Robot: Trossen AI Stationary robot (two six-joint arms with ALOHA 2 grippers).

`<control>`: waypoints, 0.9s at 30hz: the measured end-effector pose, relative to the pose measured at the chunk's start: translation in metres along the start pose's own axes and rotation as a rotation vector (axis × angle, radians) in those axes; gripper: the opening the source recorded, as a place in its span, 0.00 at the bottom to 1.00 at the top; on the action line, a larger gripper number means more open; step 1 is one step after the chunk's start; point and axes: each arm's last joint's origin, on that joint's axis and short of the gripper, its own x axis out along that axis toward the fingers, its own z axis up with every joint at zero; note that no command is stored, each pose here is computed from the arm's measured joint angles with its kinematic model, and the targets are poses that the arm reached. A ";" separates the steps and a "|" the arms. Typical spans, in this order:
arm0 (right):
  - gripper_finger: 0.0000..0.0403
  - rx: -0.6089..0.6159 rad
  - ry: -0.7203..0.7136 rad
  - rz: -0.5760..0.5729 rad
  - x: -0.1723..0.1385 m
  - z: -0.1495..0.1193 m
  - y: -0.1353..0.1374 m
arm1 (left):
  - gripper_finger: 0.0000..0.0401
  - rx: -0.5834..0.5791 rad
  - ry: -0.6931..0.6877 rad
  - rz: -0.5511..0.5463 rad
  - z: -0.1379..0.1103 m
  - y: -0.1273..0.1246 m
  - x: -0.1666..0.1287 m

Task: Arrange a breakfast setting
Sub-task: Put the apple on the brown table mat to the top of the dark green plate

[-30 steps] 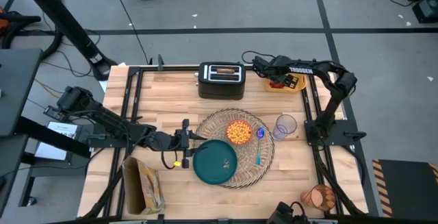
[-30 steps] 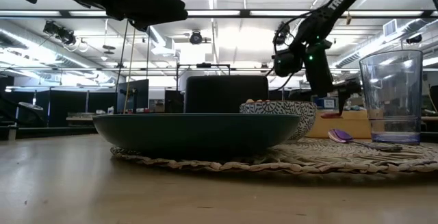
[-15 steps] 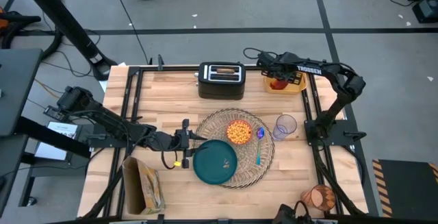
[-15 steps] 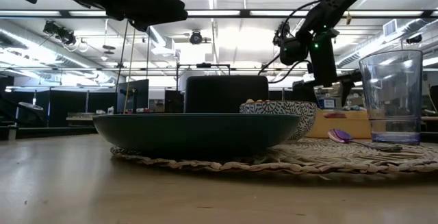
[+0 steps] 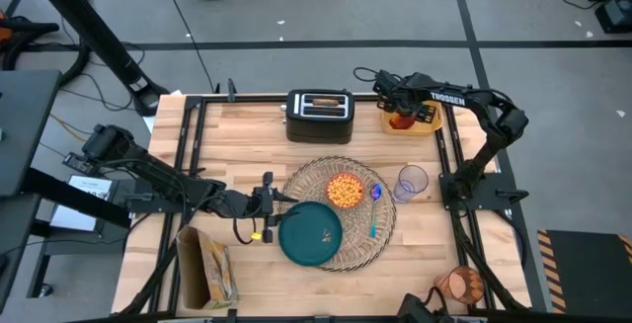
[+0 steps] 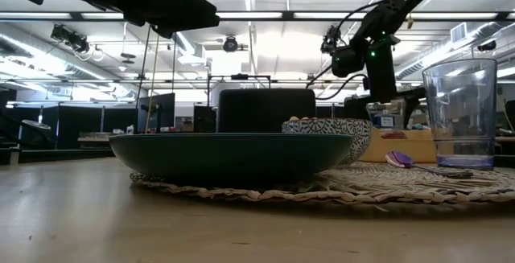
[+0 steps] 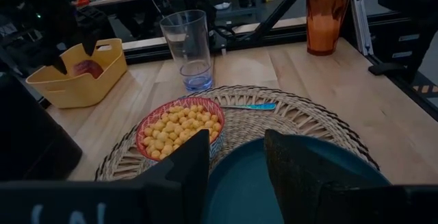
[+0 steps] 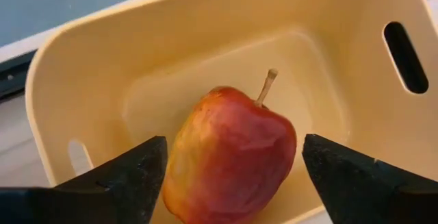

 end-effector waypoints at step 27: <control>0.98 0.076 0.033 -0.083 0.043 -0.001 0.014 | 0.37 -0.001 0.000 0.000 0.000 0.000 0.000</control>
